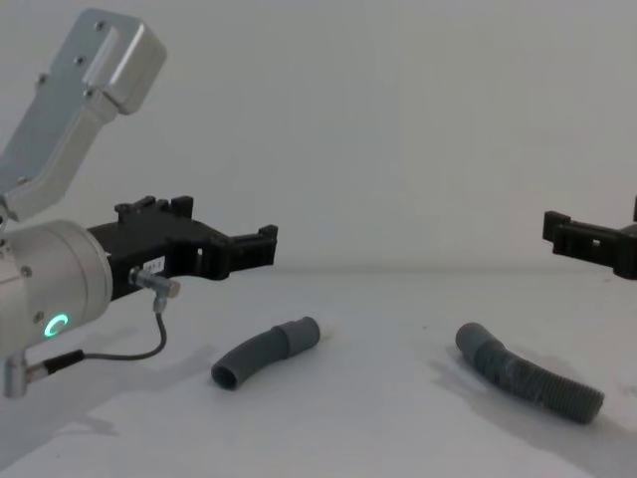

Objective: Use both hands to pick up one end of the pipe from the table, align the ends, and insert them.

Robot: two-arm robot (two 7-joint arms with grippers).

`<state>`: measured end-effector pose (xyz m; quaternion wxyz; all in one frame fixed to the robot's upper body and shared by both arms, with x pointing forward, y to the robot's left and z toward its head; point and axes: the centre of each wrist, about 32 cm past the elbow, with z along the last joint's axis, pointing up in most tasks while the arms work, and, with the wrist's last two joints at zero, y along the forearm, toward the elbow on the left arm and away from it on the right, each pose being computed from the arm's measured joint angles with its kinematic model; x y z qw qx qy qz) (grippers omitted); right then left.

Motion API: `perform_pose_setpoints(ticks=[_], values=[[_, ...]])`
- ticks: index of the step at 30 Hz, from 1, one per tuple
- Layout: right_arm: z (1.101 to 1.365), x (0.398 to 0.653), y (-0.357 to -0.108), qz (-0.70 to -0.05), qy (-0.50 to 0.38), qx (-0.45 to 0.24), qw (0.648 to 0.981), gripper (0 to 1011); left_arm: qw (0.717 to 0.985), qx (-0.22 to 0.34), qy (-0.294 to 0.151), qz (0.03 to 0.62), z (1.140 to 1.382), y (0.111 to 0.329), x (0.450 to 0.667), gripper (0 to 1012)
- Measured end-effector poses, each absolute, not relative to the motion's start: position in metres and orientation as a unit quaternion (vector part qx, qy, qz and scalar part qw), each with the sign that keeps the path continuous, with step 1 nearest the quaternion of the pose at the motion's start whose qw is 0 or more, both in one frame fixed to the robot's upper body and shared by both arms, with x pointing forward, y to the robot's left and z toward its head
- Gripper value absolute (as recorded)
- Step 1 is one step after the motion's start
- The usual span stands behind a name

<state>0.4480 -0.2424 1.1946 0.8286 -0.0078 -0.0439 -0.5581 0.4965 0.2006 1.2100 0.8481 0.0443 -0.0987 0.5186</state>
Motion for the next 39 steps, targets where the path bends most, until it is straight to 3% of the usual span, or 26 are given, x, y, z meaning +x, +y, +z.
perform_pose_setpoints(ticks=[20, 39], values=[[1.207, 0.471, -0.252, -0.499, -0.017, -0.078, 0.863, 1001, 0.87, 0.123, -0.002, 0.477, 1.231, 0.196, 0.505, 1000], [1.199, 0.488, -0.26, -0.484, 0.05, -0.09, 0.869, 1001, 0.865, 0.183, 0.038, 0.465, 1.241, 0.201, 0.521, 1000]])
